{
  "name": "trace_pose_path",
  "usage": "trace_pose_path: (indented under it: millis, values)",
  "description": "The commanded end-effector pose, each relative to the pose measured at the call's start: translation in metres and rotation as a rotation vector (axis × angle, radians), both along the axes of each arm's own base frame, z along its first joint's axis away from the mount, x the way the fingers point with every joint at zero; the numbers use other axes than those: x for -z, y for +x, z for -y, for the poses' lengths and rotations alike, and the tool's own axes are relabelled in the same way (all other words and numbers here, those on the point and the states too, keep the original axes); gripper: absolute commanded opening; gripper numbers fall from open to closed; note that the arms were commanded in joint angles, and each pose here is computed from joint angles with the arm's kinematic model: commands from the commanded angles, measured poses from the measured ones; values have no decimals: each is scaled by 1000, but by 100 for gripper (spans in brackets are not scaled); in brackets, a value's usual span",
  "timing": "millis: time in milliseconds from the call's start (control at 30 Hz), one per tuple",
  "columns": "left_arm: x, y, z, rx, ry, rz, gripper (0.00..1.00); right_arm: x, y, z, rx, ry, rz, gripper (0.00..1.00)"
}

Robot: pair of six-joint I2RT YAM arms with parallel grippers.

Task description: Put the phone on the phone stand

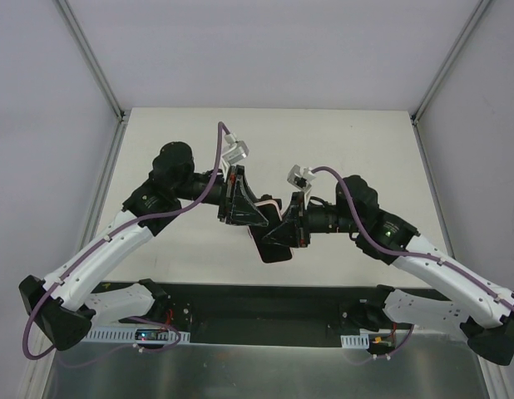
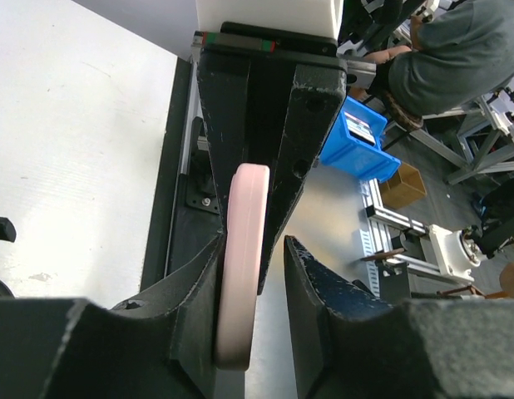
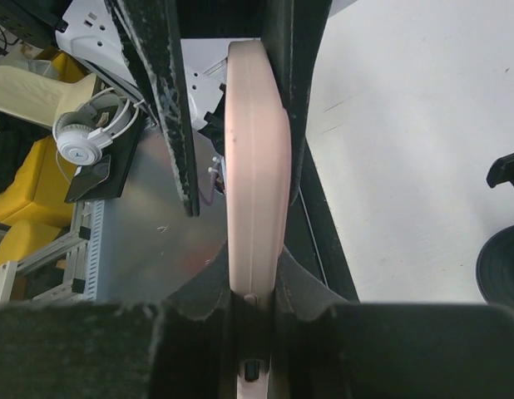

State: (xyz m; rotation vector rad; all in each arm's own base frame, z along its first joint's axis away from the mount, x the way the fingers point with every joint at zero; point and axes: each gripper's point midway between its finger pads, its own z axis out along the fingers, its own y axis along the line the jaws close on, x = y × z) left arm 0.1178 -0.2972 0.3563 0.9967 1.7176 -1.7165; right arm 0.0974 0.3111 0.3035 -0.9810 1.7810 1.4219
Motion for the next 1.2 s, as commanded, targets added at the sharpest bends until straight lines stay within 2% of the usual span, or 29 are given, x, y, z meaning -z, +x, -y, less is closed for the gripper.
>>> trace_pose_path:
  millis: [0,67,200,400,533,567,667,733,767,800,833,867,900,933,1000,1100,1167]
  values:
    - [-14,-10,-2,22,-32,75,33,-44,10,2,65,140,104,0]
    - [-15,-11,-2,22,-35,80,33,-45,9,2,61,148,102,1]
    - [-15,-10,-1,4,-39,99,24,-49,10,0,68,172,100,1]
    - [-22,-10,2,5,-55,118,29,-44,10,-6,41,157,77,1]
    - [-22,-8,2,-4,-56,128,12,-46,9,-6,40,166,80,1]
    - [-22,-7,2,-10,-55,129,2,-45,10,-6,43,163,78,1]
    - [-25,-6,1,-31,-62,142,0,-42,9,-6,35,153,76,1]
    - [-32,5,-2,-125,-67,182,0,-37,15,-6,62,125,88,32]
    - [-27,13,-6,-191,-26,176,0,-23,18,0,97,51,61,49]
    - [-25,22,-11,-263,7,186,0,-15,27,5,147,4,75,75]
    - [-36,47,-23,-441,34,257,0,-6,49,14,282,-56,89,85]
    - [-36,56,-32,-515,62,282,0,10,54,26,342,-140,74,92]
    - [-30,61,-42,-573,113,289,0,15,63,35,412,-179,77,97]
    - [-36,74,-59,-688,129,346,0,20,84,52,562,-230,90,97]
    - [-42,74,-77,-766,135,389,0,25,99,76,714,-308,76,96]
    - [-42,77,-100,-865,167,428,0,30,109,92,825,-387,50,97]
    - [-41,79,-108,-900,184,437,0,37,112,88,834,-438,21,98]
